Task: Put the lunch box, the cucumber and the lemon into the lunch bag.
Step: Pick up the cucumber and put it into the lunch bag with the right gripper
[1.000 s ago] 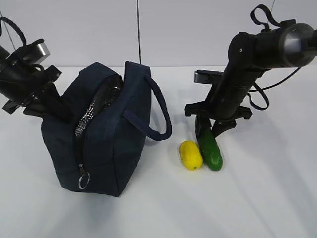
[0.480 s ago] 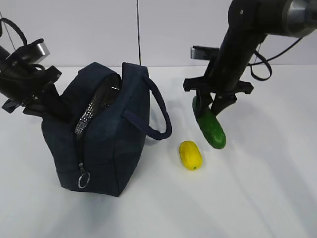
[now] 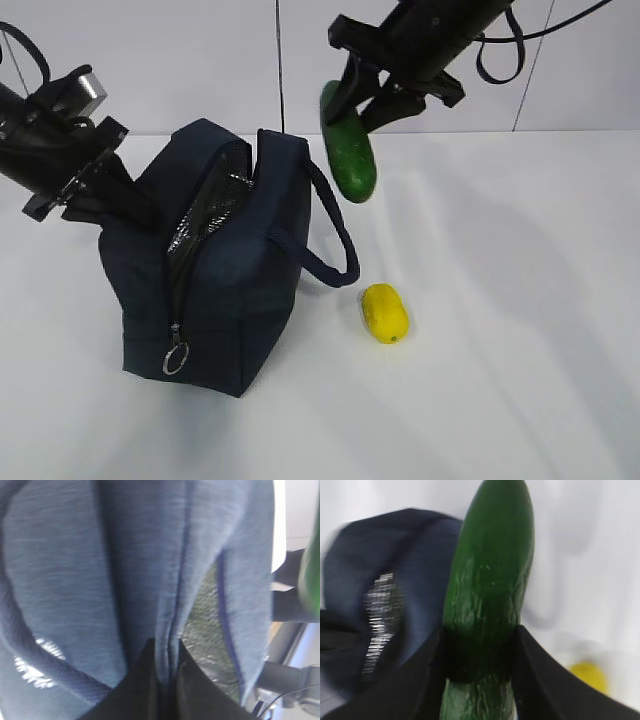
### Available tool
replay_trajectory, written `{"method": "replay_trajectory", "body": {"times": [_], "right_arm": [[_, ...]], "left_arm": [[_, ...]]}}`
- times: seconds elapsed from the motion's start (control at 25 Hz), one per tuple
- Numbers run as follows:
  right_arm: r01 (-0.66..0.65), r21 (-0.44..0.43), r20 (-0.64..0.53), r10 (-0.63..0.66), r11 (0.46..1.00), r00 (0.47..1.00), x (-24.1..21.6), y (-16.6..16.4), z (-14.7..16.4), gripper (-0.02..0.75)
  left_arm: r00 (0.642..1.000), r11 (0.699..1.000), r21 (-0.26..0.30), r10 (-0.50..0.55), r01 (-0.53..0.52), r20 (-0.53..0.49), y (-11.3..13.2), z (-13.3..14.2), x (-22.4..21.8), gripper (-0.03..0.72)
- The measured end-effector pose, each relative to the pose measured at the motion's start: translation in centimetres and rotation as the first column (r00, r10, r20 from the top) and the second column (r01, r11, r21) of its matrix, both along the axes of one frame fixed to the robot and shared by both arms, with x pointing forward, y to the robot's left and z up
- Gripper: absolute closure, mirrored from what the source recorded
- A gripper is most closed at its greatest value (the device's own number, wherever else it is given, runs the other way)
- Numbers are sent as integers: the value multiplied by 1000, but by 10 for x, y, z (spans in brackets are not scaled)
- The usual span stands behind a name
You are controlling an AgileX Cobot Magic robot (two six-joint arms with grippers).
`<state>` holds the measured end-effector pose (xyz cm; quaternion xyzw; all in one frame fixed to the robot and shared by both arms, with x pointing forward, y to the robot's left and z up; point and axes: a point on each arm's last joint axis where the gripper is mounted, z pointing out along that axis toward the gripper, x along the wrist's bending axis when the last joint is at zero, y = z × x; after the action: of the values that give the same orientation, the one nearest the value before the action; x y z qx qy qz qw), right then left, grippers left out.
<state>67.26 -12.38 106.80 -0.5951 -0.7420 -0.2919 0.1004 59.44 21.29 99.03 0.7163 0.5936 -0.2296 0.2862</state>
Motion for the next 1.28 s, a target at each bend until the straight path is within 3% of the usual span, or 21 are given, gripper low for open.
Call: {"method": "replay_trajectory", "body": {"times": [0.16, 0.28, 0.48, 0.72, 1.08, 1.28], "right_arm": [[-50, 202, -16, 55, 978, 998, -5, 15, 13, 441], [-72, 253, -21, 80, 965, 997, -9, 25, 17, 442], [-121, 266, -26, 132, 956, 991, -20, 48, 16, 442], [-93, 254, -142, 132, 963, 981, -16, 68, -21, 443], [-49, 203, -244, 99, 978, 965, -6, 72, -66, 444], [-45, 216, -248, 99, 975, 964, -6, 73, -65, 427]], "left_arm": [[1000, 994, -107, 10, -8, 20, -7, 7, 2, 687], [1000, 991, -136, 17, -13, 26, -9, 9, 3, 687], [999, 985, -171, 30, -25, 27, -11, 11, 4, 687], [998, 975, -216, 53, -47, 25, -13, 15, 5, 687], [997, 965, -254, 71, -62, 27, -15, 18, 7, 687], [997, 965, -254, 70, -60, 28, -15, 18, 7, 687]]}}
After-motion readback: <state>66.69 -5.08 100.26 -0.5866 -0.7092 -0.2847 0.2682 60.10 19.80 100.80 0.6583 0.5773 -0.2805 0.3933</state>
